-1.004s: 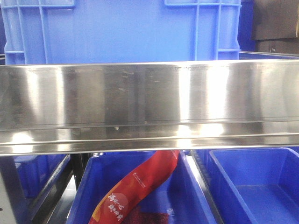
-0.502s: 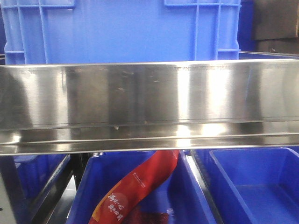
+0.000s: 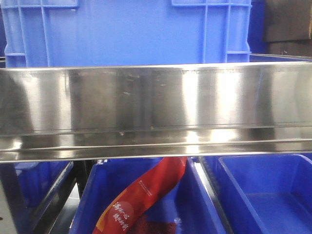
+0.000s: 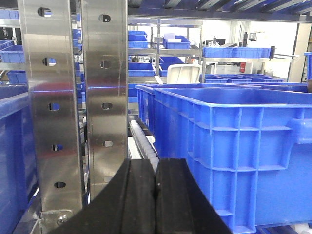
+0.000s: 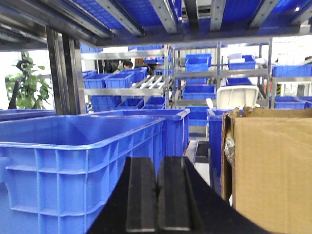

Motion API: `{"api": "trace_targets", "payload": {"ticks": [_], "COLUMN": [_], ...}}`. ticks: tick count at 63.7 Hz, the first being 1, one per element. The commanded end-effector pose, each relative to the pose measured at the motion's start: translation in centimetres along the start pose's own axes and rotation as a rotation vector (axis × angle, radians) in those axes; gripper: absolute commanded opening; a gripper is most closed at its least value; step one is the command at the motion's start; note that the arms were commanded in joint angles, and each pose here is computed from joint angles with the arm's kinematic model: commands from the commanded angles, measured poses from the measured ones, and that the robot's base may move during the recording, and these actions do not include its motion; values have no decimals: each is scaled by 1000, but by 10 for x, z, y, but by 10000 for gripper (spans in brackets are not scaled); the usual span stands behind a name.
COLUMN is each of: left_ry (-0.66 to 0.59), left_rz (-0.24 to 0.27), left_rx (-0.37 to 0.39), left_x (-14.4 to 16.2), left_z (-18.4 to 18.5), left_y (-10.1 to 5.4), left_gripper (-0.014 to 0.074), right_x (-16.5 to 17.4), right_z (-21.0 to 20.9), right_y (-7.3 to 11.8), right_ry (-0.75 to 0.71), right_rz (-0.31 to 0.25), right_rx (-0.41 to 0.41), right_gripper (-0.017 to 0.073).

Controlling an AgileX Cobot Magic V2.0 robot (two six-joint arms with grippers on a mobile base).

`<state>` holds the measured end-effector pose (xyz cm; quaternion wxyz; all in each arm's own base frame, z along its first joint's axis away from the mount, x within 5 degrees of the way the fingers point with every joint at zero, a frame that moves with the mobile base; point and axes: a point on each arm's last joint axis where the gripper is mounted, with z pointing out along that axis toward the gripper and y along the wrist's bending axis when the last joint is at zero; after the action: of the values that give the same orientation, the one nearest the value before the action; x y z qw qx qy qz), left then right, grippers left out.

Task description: Grab block from conveyor and place in blue bin

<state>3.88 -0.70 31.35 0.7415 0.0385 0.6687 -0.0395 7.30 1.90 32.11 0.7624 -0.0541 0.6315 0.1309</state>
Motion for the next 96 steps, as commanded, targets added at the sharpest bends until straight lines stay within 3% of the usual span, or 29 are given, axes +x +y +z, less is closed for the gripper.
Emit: {"api": "trace_targets", "payload": {"ticks": [1,16,25,28,40,51,58,96], "left_ry": [-25,-25,-25,-25,-25,-27,-27,-27], "left_rz": [0,0,0,0,0,0,0,0], "left_rx": [-6,-6,-6,-6,-6,-6,-6,-6], "left_x": [-2,-2,-2,-2,-2,-2,-2,-2], "left_z": [-1,-1,-1,-1,-1,-1,-1,-1], "left_y": [0,0,0,0,0,0,0,0], "left_gripper": [-111,-111,-111,-111,-111,-111,-111,-111], "right_x": [6,66,96,92,97,98,96,95], "right_z": [-5,-24,-34,-36,-41,-41,-41,-41], "right_y": [-3,-19,-23,-22,-21,-20,-20,-20], "right_ry": [-20,66,71,9,57,69,59,41], "right_rz": [-16,-69,-2,-7,-5,-112,-139,-111], "right_rx": [35,199,235,234,223,214,212,213], "right_gripper": [-167,-167,-167,-167,-167,-167,-167,-167]}}
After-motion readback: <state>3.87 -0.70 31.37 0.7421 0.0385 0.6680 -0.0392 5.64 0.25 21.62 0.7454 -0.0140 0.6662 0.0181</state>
